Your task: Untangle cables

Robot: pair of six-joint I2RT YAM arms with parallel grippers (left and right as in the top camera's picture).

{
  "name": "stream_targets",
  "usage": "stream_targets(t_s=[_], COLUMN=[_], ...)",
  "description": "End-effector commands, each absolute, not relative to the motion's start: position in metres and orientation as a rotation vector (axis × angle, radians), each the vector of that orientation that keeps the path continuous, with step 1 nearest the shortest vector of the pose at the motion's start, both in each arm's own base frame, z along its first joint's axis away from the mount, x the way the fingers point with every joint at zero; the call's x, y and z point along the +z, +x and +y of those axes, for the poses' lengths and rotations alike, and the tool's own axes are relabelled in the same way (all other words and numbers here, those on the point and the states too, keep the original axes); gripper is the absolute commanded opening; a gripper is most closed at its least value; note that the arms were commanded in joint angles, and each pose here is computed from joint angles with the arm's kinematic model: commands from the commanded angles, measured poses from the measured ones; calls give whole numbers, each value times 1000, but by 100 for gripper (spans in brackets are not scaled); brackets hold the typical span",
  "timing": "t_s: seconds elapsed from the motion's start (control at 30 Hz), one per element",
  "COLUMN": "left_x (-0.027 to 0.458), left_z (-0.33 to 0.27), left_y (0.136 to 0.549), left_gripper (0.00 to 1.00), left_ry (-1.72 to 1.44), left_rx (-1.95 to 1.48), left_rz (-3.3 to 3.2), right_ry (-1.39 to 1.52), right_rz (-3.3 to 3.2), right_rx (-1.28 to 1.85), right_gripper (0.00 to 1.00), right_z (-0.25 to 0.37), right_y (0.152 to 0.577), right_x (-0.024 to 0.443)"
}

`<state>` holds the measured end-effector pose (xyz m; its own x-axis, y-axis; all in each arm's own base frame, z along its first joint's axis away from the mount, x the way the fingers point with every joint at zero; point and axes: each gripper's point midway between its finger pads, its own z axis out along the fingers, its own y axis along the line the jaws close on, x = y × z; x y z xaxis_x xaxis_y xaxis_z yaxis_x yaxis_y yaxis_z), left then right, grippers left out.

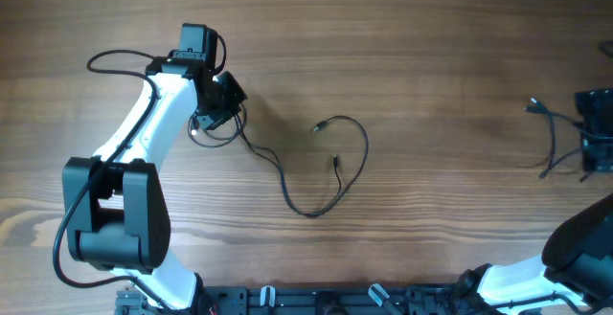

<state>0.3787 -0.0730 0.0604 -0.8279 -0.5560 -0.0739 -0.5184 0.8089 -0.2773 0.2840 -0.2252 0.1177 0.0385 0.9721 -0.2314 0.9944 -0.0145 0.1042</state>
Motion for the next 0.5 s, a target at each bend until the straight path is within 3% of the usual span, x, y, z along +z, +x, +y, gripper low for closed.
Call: stream_targets(t_s=[0.0, 0.1, 0.2, 0.47], left_x=[57, 57, 57, 57], left_z=[-76, -76, -76, -76], left_y=[378, 378, 378, 377], left_gripper=[4, 4, 4, 4], left_ry=[-867, -867, -866, -869], left_rx=[-380, -380, -379, -378], left_rz=[2851, 2851, 2852, 2855], right_ry=[2210, 1991, 1586, 985], right_rz=[1937, 1963, 2063, 2023], right_rx=[56, 75, 115, 412], right_gripper=[100, 100, 100, 100], right_z=[-206, -225, -240, -218], right_y=[294, 322, 364, 436], right_x=[107, 117, 137, 195])
